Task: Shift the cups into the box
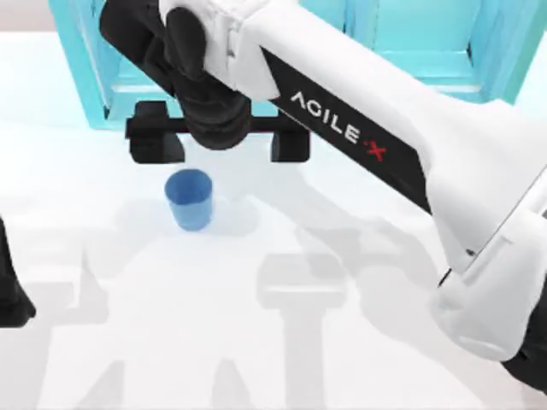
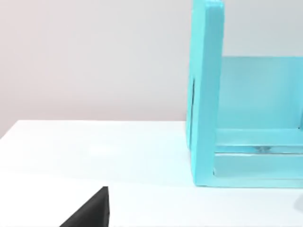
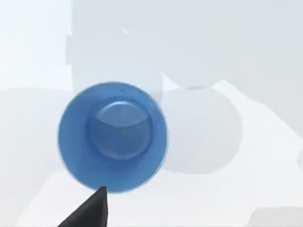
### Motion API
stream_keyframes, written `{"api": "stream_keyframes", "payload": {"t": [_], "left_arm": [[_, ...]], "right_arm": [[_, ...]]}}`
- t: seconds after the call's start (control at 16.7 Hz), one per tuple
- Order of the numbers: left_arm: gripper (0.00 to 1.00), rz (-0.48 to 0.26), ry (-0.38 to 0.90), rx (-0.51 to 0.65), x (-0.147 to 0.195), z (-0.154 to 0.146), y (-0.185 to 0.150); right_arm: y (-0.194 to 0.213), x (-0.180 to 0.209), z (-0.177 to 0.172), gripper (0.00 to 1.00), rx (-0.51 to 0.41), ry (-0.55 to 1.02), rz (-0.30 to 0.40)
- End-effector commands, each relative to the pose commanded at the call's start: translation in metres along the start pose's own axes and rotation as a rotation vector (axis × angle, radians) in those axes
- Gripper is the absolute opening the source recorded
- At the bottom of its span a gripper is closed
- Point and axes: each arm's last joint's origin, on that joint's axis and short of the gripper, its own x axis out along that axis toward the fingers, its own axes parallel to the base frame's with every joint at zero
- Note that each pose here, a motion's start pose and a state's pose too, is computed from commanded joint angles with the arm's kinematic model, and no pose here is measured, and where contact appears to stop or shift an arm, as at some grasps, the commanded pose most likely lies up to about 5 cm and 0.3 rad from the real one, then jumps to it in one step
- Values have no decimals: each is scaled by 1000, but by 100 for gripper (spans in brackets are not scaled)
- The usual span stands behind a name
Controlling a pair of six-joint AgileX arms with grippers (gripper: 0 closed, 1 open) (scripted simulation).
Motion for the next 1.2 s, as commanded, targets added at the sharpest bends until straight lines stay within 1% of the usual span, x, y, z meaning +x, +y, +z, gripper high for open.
{"api": "stream_keyframes", "payload": {"t": [0.06, 0.18, 0.54, 0.72, 1.02, 1.2], "left_arm": [[100, 0, 0, 0, 0, 0, 0], [100, 0, 0, 0, 0, 0, 0], [100, 0, 0, 0, 0, 0, 0], [100, 0, 0, 0, 0, 0, 0], [100, 0, 0, 0, 0, 0, 0], [100, 0, 0, 0, 0, 0, 0]], "right_arm": [[11, 2, -10, 100, 2, -8, 6], [20, 4, -17, 100, 4, -14, 11], [20, 10, -17, 100, 4, -11, 10], [23, 33, -15, 100, 4, -14, 11], [23, 88, -15, 100, 4, -14, 11], [21, 104, -16, 100, 4, -14, 11]]}}
